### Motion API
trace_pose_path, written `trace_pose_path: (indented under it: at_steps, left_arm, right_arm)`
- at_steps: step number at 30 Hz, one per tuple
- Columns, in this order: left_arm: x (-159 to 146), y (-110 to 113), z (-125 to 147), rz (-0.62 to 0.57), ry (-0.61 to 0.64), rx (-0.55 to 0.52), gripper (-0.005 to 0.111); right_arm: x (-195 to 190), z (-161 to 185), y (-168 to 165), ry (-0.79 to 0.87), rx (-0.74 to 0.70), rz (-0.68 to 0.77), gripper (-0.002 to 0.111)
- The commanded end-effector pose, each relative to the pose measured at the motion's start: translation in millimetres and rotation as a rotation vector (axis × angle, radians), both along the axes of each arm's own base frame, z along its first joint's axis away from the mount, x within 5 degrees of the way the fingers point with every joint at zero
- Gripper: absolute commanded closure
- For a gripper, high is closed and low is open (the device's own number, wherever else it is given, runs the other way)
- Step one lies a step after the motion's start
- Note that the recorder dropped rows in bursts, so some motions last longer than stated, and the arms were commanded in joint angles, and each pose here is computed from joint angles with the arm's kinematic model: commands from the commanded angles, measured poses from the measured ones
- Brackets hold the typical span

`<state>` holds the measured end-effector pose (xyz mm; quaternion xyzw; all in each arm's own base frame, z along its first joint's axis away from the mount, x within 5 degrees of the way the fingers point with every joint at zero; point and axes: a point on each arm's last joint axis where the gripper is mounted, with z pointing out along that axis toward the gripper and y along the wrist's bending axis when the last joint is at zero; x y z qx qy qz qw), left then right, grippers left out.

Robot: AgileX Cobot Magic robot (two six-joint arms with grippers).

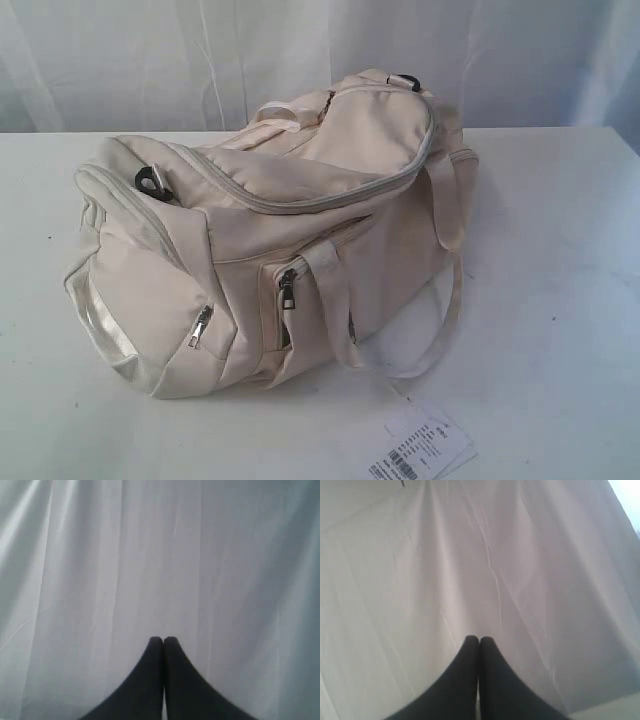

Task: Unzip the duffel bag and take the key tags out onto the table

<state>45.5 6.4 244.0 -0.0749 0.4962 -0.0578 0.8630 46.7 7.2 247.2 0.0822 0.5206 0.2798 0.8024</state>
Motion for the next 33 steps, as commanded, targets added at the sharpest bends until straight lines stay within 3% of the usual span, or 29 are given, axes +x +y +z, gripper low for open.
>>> trace_pose_path:
  at_steps: [1, 3, 5, 8, 12, 15, 20, 24, 30, 33]
  left_arm:
    - [-10, 3, 14, -0.095, -0.207, -0.183, 0.107]
    - [-7, 1, 18, -0.146, -0.122, -0.244, 0.107]
    - [-2, -4, 23, -0.194, 0.123, -0.294, 0.107]
    - [-10, -9, 37, -0.123, 0.513, -0.071, 0.107]
    - [-14, -11, 62, -0.118, 0.778, 0.241, 0.107]
    - [-15, -15, 69, -0.224, 1.028, 0.376, 0.107]
    - [-10, -26, 65, -0.499, 1.422, 0.608, 0.107]
    - [3, -35, 62, -0.616, 1.477, 0.714, 0.107]
    - [20, -44, 59, -0.632, 1.415, 0.727, 0.107]
    - [23, -45, 52, -0.63, 1.395, 0.721, 0.107]
  right_arm:
    - [11, 4, 2, 0.235, 0.047, 0.035, 0.108]
    - [22, 16, 6, 0.349, 0.02, 0.044, 0.108]
    - [41, 33, 12, 0.478, -0.061, 0.042, 0.108]
    - [77, 57, 24, 0.705, -0.29, 0.067, 0.108]
    - [147, 85, 52, 1.042, -0.579, 0.283, 0.108]
    - [201, 98, 74, 1.16, -0.645, 0.449, 0.108]
    - [270, 109, 92, 1.188, -0.655, 0.504, 0.108]
    - [303, 107, 107, 1.198, -0.683, 0.54, 0.108]
    - [332, 101, 136, 1.145, -0.733, 0.552, 0.108]
    - [344, 94, 146, 1.116, -0.712, 0.543, 0.099]
